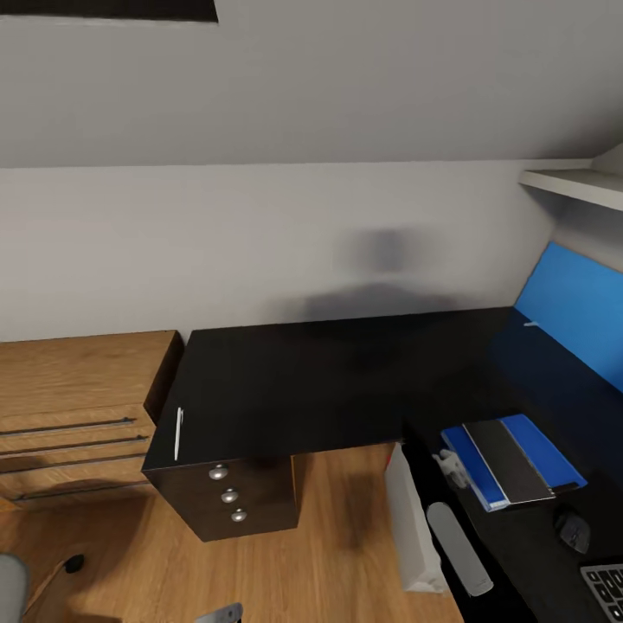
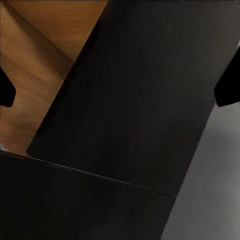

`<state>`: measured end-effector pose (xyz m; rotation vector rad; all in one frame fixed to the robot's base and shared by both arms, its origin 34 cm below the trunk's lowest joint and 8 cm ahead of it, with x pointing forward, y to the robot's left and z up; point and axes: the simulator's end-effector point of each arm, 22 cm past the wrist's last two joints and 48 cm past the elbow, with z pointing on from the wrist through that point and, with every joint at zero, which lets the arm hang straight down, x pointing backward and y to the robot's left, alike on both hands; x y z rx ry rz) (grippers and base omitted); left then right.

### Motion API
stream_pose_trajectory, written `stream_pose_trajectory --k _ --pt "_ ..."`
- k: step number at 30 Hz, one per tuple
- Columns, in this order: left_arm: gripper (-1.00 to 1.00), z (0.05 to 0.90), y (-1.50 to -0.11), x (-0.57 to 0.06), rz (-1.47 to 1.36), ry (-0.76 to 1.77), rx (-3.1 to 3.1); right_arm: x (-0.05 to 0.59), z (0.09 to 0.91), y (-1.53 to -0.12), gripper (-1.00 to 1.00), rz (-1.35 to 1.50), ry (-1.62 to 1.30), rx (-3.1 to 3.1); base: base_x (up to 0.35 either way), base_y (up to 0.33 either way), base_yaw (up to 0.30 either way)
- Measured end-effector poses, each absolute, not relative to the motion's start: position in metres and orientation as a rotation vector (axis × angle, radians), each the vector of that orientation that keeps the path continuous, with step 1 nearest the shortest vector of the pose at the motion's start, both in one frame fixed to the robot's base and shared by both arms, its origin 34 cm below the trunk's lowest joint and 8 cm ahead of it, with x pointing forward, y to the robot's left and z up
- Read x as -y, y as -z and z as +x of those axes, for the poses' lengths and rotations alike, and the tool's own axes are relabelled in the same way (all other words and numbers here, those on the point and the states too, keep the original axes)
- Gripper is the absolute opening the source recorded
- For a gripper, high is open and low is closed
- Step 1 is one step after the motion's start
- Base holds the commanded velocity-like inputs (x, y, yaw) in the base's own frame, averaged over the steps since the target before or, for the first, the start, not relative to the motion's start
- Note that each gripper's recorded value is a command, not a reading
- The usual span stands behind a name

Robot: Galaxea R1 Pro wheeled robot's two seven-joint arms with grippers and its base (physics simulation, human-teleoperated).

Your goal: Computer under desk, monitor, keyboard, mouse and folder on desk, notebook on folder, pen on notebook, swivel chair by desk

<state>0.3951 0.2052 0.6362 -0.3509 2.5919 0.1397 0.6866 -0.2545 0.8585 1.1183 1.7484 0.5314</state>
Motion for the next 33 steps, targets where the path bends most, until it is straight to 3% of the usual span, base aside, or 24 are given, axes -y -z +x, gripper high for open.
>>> stream_pose_trajectory --k 16,33 --pt "1.0 0.395 -0.636 -0.206 -0.353 -0.141 -2.59 0.253 0.698 -0.885 1.0 1.087 -0.573 -1.683 0.0 0.0 0.003" --pt "1.0 0.402 -0.641 -0.206 -0.353 -0.138 -2.572 0.249 0.695 -0.889 1.0 1.104 -0.545 -1.639 0.0 0.0 0.168"
